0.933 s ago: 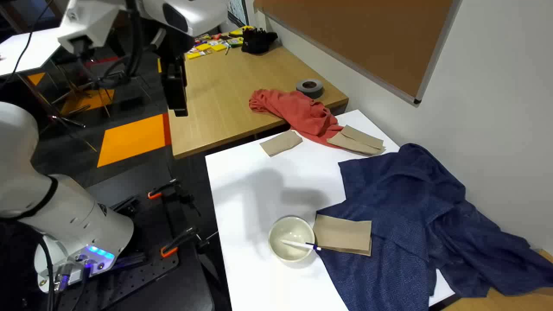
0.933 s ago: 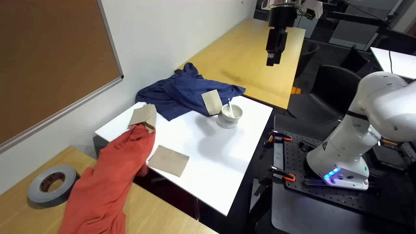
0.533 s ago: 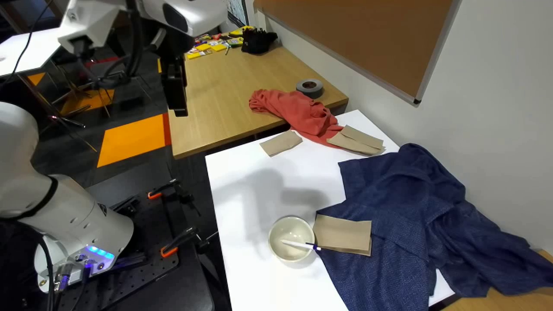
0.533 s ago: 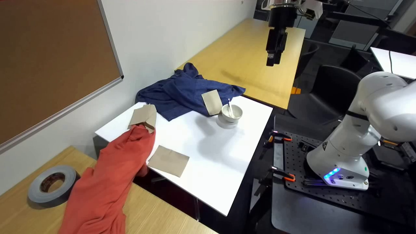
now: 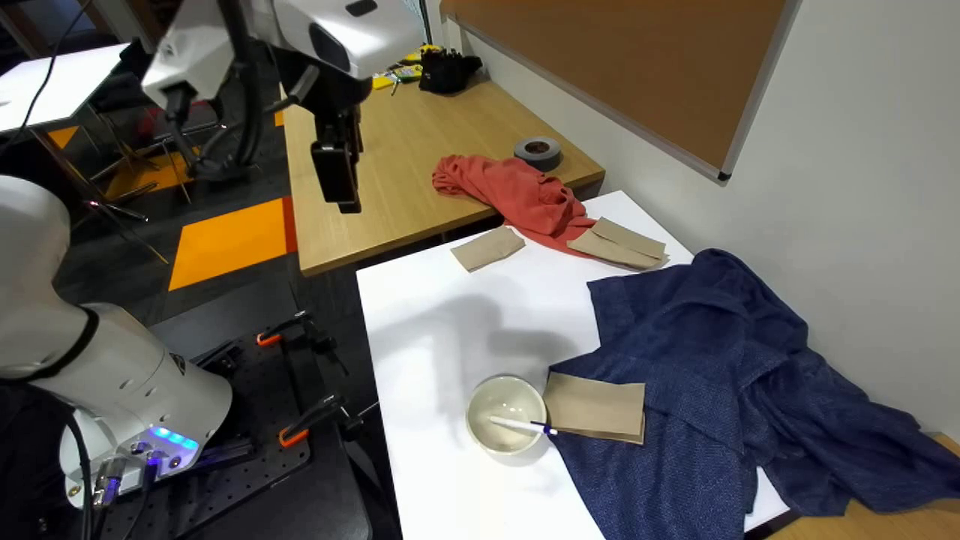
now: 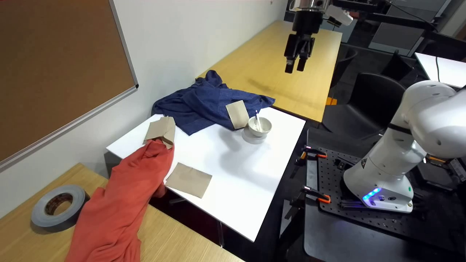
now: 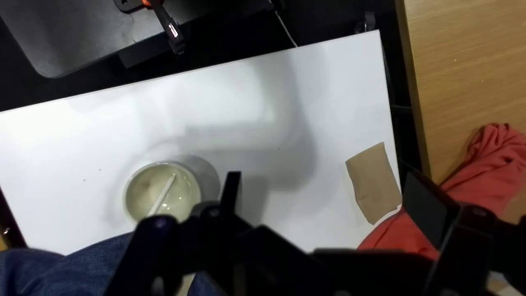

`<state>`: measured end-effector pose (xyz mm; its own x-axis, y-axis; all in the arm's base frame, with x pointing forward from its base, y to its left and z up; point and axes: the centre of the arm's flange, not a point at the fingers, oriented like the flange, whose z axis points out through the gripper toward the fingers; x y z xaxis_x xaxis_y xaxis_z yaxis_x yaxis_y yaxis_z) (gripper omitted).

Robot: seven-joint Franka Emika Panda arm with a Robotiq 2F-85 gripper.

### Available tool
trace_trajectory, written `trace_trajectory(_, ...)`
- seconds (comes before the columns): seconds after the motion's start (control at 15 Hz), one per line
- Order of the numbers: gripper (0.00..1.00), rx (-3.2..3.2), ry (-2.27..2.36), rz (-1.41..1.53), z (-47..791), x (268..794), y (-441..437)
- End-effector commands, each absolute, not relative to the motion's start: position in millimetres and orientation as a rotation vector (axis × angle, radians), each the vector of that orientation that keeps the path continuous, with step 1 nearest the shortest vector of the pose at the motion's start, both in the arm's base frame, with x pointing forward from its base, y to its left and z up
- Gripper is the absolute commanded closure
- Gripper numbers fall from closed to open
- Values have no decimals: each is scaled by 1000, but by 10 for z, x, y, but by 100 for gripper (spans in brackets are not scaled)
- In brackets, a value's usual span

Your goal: Remove the pen from the bowl and place it on the table

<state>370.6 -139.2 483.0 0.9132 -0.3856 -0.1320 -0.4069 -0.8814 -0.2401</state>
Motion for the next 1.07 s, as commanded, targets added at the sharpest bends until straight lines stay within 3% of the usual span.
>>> trace_trajectory(0.0,0,-2785,752,58,4566,3931,-1466)
trace_trajectory(1.0,0,-2656,1386,-138,3181,4344,-1865)
